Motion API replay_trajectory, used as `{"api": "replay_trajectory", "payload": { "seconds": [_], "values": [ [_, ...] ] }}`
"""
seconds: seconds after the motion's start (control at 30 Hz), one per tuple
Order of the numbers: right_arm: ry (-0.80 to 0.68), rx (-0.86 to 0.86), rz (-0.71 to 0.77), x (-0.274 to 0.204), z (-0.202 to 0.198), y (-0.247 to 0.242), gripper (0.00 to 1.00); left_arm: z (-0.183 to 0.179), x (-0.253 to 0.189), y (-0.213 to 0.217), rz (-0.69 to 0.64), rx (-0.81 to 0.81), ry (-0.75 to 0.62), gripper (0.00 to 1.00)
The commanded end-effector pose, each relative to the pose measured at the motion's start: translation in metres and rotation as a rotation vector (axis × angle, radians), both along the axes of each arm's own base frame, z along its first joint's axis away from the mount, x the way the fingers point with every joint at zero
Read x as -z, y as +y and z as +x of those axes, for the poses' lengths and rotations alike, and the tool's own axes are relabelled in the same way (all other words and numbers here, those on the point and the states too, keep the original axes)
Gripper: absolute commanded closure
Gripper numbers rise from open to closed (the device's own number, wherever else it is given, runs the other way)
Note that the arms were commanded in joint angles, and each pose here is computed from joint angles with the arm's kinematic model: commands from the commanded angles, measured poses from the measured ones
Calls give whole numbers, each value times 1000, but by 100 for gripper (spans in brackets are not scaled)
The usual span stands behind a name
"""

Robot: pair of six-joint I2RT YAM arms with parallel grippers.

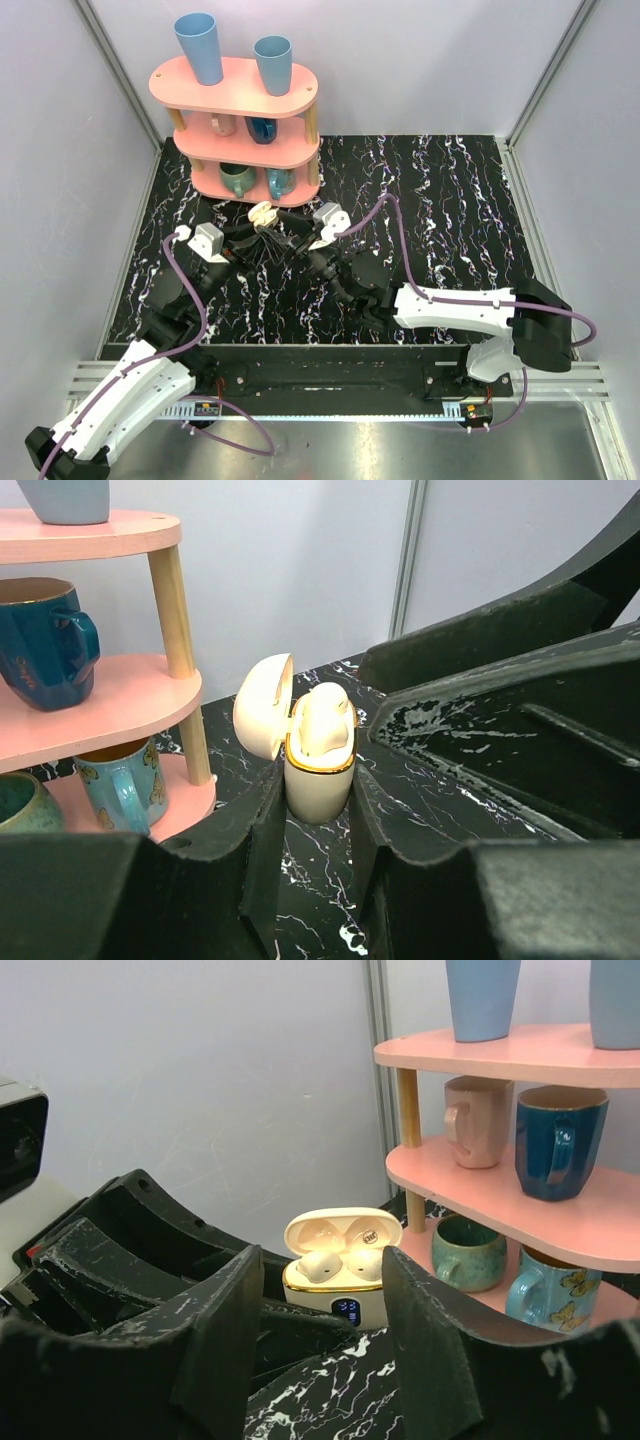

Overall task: Insert the wireless bluetooth earbuds into the charging case
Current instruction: Close the charging case with the earbuds.

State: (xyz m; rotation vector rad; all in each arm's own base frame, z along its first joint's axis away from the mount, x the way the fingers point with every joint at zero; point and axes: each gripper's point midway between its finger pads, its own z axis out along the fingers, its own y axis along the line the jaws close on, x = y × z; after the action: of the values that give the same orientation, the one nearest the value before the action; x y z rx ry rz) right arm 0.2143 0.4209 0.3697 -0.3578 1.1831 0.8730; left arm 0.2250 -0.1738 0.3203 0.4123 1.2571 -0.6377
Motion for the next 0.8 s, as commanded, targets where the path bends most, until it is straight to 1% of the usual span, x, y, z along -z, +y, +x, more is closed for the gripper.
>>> {"api": "replay_trajectory", "payload": {
  "seconds": [0.0,0.2,0.27,0.3,0.33,0.37,0.43,0.5,0.53,0.57,0.6,0.63,0.67,0.73,0.77],
  "values": [
    [-74,14,75,-40,-8,-17,40,-3,-24,6,-49,-20,-73,100],
    [-88,101,96,-56,0,-38,34,-2,-22,4,-40,-12,-71,100],
    [-89,142,70,-61,5,-43,33,-3,-20,4,-37,-6,-70,100],
    [-65,190,65,-63,12,-50,34,-6,-21,1,-28,15,-80,100],
    [-39,201,0,-66,17,-47,34,-8,-20,-1,-23,28,-82,100],
    [-10,211,-27,-67,26,-48,34,-9,-20,-3,-16,42,-87,100],
    [35,180,-113,-70,32,-44,41,-17,-19,-11,9,100,-103,100],
    [85,163,-99,-75,43,-53,44,-20,-17,-16,40,132,-112,100],
    [113,116,-126,-77,42,-52,45,-23,-15,-20,61,164,-118,100],
    [161,93,-105,-77,44,-53,45,-26,-14,-23,74,184,-122,100],
    [177,65,-119,-78,51,-56,48,-25,-8,-26,99,197,-102,100],
    [207,51,-149,-78,51,-59,51,-26,-6,-28,107,211,-96,100],
    [219,45,-159,-79,51,-59,52,-25,-6,-28,126,210,-113,100],
    [265,6,-255,-65,49,-54,52,-26,-3,-30,142,221,-121,100],
    [289,-19,-270,-62,47,-51,52,-27,-5,-30,142,223,-129,100]
  ]
}}
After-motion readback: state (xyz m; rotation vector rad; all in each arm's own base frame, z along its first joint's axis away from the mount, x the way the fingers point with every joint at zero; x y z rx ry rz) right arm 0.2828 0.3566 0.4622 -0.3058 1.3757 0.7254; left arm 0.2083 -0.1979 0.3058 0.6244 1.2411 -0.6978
